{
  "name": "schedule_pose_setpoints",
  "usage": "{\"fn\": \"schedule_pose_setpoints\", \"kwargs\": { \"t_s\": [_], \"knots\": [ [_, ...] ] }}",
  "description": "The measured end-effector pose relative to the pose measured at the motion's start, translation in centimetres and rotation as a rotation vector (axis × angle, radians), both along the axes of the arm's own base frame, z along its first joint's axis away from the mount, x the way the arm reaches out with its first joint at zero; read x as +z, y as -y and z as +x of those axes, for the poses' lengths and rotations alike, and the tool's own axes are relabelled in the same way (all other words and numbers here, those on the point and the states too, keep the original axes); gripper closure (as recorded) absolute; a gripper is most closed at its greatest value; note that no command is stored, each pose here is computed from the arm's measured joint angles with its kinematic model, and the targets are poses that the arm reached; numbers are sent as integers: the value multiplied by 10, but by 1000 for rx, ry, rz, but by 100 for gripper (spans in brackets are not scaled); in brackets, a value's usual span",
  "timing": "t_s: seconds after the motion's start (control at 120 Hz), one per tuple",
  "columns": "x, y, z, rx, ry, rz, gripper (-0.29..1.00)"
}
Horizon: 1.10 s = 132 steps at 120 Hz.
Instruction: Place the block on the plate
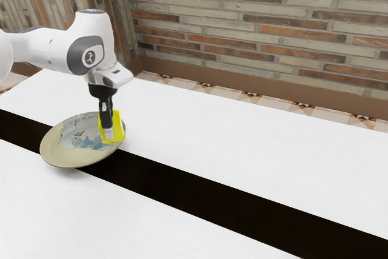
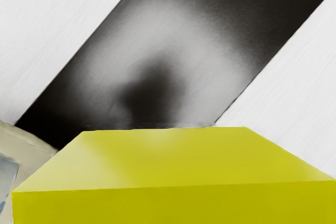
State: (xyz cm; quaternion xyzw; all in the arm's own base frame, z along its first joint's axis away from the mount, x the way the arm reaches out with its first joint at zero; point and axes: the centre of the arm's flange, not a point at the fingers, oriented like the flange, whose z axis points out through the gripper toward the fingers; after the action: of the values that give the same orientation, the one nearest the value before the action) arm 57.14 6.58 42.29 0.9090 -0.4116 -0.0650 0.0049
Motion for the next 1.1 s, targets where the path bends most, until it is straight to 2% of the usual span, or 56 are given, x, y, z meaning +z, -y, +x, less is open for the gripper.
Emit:
{"fn": "schedule_pose_setpoints", "kwargs": {
  "t_s": [0.333, 0.567, 0.792, 1.1],
  "knots": [
    [-9, -103, 0, 69, 23, 71, 30],
    [-49, -140, 13, 66, 11, 81, 29],
    [-99, -157, 22, 56, -34, 71, 29],
    [-97, -146, 26, 11, -29, 59, 9]
  ]
}}
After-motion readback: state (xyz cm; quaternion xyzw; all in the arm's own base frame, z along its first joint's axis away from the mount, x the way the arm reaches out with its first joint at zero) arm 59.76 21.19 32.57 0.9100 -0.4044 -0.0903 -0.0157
